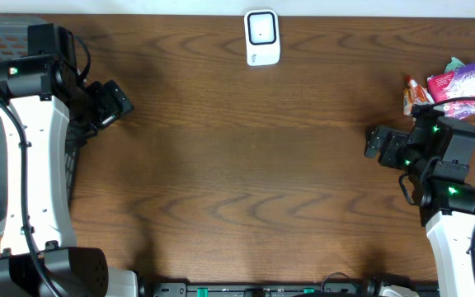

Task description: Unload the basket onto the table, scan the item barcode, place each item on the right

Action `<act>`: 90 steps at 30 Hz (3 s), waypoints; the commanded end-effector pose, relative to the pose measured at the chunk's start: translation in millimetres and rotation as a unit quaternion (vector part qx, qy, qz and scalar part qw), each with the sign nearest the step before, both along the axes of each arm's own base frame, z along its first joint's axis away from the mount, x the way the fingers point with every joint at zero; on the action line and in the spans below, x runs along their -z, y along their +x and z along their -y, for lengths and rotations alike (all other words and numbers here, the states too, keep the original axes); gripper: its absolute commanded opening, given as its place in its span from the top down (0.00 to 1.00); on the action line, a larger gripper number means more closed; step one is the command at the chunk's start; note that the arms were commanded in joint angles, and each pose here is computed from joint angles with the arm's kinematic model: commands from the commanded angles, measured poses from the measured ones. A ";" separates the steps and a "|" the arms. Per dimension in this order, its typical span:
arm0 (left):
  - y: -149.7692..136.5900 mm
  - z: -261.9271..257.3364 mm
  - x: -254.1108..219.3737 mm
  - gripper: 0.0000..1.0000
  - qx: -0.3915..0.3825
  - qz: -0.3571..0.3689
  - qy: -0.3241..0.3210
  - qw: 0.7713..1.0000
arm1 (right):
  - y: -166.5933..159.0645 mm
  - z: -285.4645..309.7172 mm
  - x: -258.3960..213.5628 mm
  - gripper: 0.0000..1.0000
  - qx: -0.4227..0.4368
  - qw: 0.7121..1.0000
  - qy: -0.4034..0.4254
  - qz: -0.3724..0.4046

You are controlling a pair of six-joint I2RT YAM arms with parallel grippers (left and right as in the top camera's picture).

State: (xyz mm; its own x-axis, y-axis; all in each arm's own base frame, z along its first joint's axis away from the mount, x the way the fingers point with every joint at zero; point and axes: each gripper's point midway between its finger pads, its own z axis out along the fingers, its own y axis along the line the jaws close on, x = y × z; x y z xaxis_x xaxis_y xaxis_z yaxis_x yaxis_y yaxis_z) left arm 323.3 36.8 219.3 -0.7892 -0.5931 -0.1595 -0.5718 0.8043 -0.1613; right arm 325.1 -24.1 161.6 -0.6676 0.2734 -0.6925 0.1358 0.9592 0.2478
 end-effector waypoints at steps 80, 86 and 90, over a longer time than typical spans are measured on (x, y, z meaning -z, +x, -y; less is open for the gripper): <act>-1.2 -2.6 3.4 0.02 -0.003 -0.008 0.005 1.000 | -79.3 -27.5 3.0 0.01 -0.043 0.932 -0.122 0.338; -1.2 -2.6 3.4 0.02 -0.003 -0.008 0.005 1.000 | -79.3 -28.3 2.8 0.01 -0.045 0.932 -0.121 0.339; -1.2 -2.6 3.4 0.02 -0.003 -0.008 0.005 1.000 | -79.3 -28.0 2.9 0.01 -0.044 0.932 -0.122 0.339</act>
State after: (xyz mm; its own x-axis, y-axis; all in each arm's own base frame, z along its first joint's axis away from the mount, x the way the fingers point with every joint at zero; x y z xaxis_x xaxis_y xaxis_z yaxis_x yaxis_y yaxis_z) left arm 323.3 36.8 219.3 -0.7892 -0.5931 -0.1595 -0.5718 0.8043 -0.1613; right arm 246.2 3.3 159.2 -0.0680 0.0378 -0.9970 -0.0536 0.9977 0.0415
